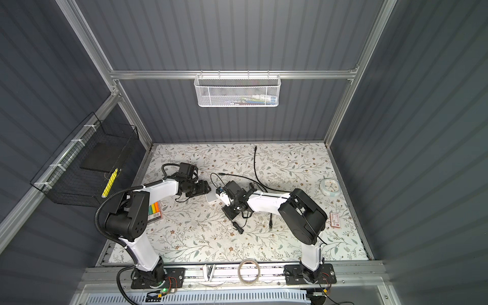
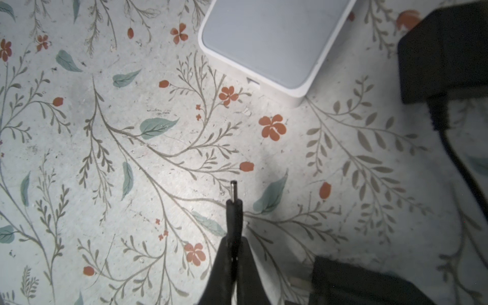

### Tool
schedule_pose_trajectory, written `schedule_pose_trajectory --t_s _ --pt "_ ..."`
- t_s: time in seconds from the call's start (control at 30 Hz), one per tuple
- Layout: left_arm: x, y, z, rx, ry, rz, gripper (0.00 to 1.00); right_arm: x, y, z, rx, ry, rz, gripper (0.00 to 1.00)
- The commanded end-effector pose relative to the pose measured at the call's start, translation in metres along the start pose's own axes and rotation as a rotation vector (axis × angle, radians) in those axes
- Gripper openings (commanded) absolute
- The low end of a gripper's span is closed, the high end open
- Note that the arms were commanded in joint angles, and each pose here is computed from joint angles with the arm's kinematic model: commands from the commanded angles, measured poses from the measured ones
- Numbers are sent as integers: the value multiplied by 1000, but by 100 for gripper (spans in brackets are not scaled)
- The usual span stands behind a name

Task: Insert the plug into the switch port

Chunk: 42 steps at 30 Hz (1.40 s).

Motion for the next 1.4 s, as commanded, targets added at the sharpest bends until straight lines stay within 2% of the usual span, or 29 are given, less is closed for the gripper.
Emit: schedule_pose_trajectory --t_s 0.0,0.2,0.5,1.37 --pt "-5 -17 -15 95 77 2 69 0 -8 3 38 -25 -7 0" --pt "9 -25 -27 158 157 64 69 2 -10 4 80 -40 -19 0" --pt "26 -20 -18 160 129 116 68 7 -11 6 119 -71 -14 0" --pt "3 2 -14 136 131 107 66 32 -18 -4 209 -58 36 0"
Point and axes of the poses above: each gripper's point midway between its finger pads, its own x axis out along the fingers, its own z axis along the line the jaws close on, y = z × x, the point moved 7 cm from there along -x, back along the fingers, and after that the axes turned 8 degrees about -x, right-handed, at the moved point
